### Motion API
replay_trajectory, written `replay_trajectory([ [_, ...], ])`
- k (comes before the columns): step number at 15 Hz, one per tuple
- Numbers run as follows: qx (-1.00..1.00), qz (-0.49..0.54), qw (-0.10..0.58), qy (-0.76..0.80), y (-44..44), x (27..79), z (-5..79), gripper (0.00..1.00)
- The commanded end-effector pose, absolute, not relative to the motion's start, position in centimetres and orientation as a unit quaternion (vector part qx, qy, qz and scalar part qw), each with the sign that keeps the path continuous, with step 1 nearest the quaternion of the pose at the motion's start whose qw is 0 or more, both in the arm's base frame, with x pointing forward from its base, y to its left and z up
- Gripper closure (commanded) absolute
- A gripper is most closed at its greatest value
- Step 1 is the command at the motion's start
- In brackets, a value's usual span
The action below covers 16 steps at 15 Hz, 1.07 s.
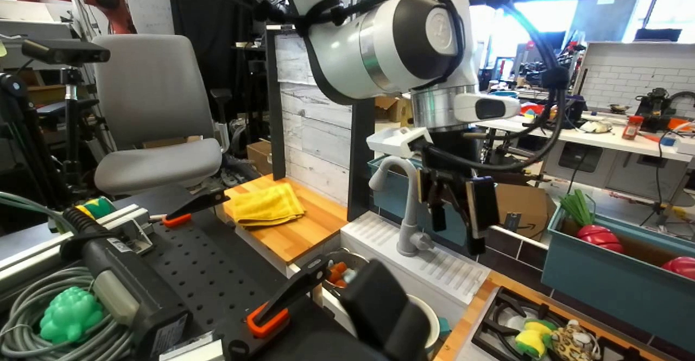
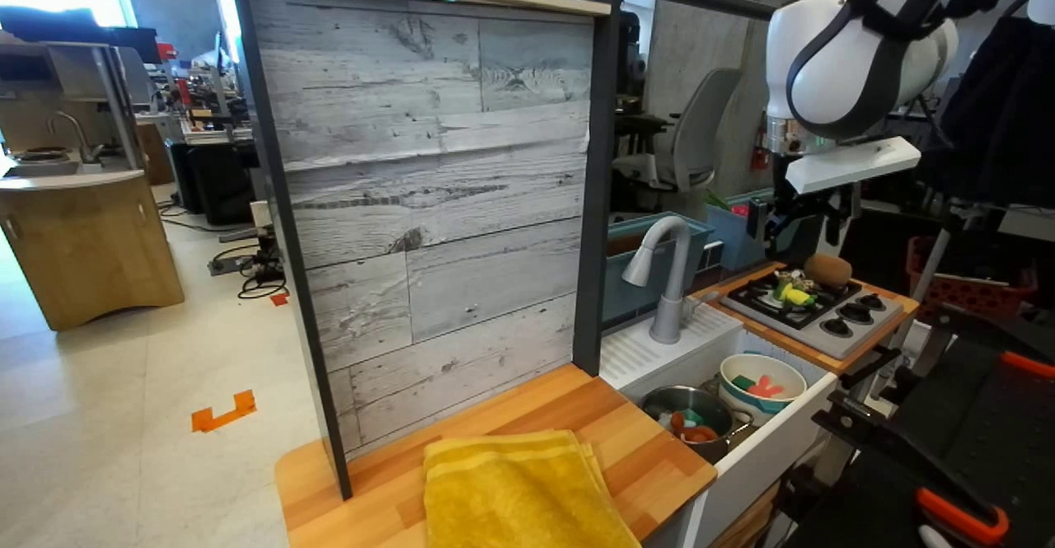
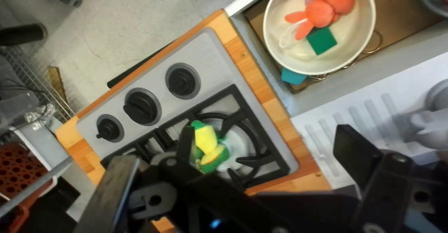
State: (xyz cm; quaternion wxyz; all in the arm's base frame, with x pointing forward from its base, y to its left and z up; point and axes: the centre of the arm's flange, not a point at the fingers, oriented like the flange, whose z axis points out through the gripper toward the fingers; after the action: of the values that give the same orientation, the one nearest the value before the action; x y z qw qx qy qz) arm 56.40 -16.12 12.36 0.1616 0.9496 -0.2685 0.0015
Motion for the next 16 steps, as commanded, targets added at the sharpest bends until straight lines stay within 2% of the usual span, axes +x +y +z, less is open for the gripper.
replay_trajectory([
  [1, 0.924, 0.026, 0.143, -0.354, -21.2, 56.7, 8.0, 0.00],
  [2, 0.918, 0.034, 0.124, -0.375, -22.4, 56.8, 6.7, 0.05],
  [3, 0.912, 0.051, 0.109, -0.392, -23.3, 57.2, 5.4, 0.16],
  [5, 0.893, 0.072, 0.085, -0.437, -24.7, 57.7, 3.1, 0.15],
  [6, 0.884, 0.082, 0.076, -0.453, -25.3, 58.0, 2.3, 0.23],
  [7, 0.877, 0.091, 0.069, -0.467, -26.0, 58.3, 1.8, 0.23],
  [9, 0.865, 0.106, 0.060, -0.487, -27.0, 58.9, 1.4, 0.38],
  [11, 0.861, 0.116, 0.060, -0.493, -27.8, 59.1, 2.0, 0.38],
  [15, 0.853, 0.146, 0.060, -0.498, -29.4, 60.1, 4.3, 0.25],
  [16, 0.853, 0.150, 0.065, -0.496, -29.7, 60.4, 4.6, 0.16],
])
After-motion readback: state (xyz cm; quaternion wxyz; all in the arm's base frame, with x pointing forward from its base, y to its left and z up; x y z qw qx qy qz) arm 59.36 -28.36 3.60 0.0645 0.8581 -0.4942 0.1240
